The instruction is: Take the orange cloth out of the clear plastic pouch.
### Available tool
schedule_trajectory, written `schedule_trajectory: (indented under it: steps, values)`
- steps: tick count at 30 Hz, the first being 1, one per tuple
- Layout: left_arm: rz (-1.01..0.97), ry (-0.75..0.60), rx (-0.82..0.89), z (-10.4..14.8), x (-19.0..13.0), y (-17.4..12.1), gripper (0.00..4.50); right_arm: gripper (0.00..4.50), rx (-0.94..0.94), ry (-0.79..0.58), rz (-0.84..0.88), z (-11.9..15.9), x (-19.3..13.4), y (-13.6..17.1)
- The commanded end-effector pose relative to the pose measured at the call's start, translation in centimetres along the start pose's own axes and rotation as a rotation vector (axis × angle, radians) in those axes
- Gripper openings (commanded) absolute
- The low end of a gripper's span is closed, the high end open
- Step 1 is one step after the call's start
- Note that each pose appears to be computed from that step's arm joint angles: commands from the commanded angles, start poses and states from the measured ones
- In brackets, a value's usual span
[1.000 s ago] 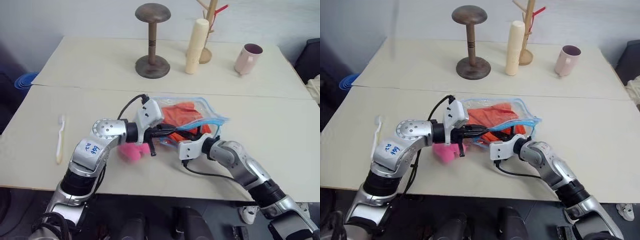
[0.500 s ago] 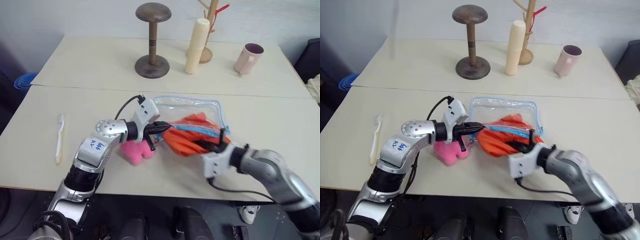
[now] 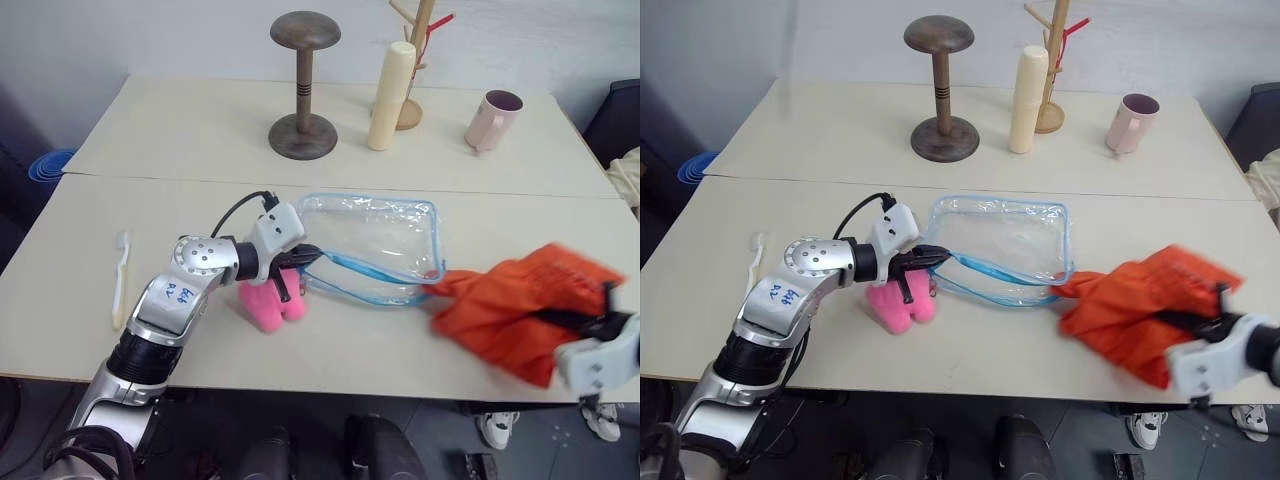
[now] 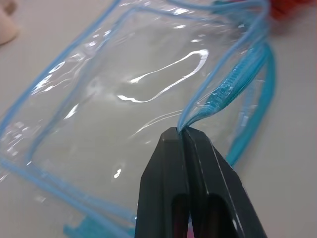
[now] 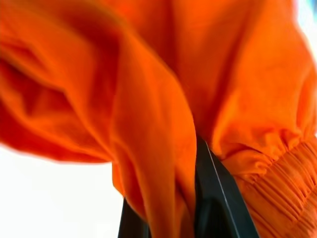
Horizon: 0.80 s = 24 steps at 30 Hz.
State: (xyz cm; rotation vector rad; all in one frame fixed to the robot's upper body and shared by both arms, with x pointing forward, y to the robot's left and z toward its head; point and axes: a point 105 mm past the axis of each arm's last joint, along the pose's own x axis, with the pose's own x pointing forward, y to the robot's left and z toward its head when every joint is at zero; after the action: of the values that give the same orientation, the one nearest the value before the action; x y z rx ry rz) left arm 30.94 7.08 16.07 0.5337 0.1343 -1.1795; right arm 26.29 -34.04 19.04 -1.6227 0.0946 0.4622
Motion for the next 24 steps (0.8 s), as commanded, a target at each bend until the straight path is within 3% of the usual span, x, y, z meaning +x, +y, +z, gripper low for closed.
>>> schedule_trajectory:
  steps: [1,6,10,13,18,24]
  values:
    - [-0.127,-0.032,0.090,1.1,0.2,-2.4,0.00,0.02,0.205,0.084,-0.145,-2.2,1.6,-0.3]
    - [-0.117,-0.047,0.107,1.8,0.8,-2.1,0.00,0.02,0.267,0.112,-0.142,-2.4,3.9,1.3]
    - [-0.152,-0.073,0.111,2.4,0.9,-2.4,0.00,0.02,0.312,-0.013,-0.058,0.6,5.8,3.8]
    - [-0.172,-0.067,0.118,2.3,0.7,-2.6,0.00,0.02,0.348,0.010,-0.022,0.5,6.4,5.0]
    - [-0.166,-0.058,0.096,2.1,0.0,-2.0,1.33,1.65,0.522,-0.069,-0.020,1.9,5.9,4.2]
    - [-0.169,-0.120,-0.003,2.6,-2.0,-2.0,3.25,3.68,0.717,-0.126,0.095,3.3,1.6,3.8]
